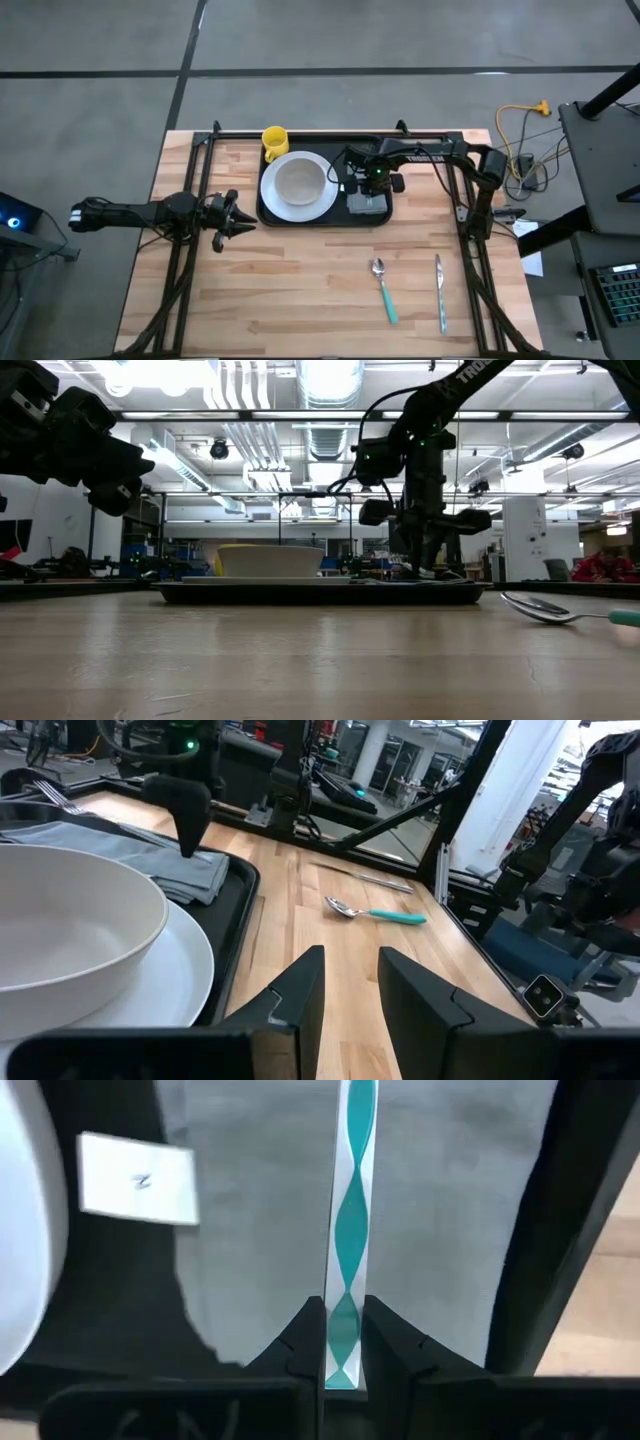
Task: Set up tray
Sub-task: Put the blue fork on top of the gray napkin on the black serving tray
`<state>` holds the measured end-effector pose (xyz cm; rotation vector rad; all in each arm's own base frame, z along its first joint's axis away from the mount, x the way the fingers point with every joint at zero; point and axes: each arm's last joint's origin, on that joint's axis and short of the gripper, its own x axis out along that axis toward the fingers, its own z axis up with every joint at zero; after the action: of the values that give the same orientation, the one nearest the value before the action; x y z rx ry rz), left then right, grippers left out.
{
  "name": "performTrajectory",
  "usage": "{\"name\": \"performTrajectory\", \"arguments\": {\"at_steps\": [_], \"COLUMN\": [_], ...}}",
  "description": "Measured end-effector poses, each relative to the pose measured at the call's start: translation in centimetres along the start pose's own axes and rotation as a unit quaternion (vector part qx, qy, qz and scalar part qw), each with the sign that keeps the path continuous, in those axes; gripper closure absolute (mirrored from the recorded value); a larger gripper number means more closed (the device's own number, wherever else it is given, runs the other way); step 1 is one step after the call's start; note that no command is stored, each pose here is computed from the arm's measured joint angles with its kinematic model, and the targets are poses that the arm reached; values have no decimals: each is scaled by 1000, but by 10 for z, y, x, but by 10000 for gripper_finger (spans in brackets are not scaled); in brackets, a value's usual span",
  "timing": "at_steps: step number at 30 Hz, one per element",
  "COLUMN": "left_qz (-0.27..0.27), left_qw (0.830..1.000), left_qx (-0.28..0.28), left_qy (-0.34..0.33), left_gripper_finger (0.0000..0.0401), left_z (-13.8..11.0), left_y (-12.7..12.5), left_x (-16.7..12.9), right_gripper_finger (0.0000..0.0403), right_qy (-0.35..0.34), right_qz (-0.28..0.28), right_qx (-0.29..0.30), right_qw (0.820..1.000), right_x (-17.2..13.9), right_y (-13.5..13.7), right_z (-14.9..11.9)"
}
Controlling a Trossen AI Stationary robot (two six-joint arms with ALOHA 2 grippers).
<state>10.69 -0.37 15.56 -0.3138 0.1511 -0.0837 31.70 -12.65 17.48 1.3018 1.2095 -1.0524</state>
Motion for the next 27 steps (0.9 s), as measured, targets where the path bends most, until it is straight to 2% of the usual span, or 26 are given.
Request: {"name": "performTrajectory", "arguments": {"at_steps": [7, 11, 27], "left_qz": [0, 0, 1], "left_qw": [1000, 1000, 1000], "left_qx": [0, 0, 0], "left_qy": [0, 0, 0], "left_gripper_finger": [319, 319, 319], "left_z": [0, 0, 0], "left_y": [0, 0, 0], "left_x": [0, 0, 0], "right_gripper_finger": [370, 370, 370], "right_qy": [12, 17, 5], "right_qz": [-18, -9, 13], "right_qx": [8, 2, -3], "right_qw": [1000, 1000, 1000], "right_x": [14, 20, 19], "right_y": [-11, -10, -5], "right_z": [-3, -7, -6]}}
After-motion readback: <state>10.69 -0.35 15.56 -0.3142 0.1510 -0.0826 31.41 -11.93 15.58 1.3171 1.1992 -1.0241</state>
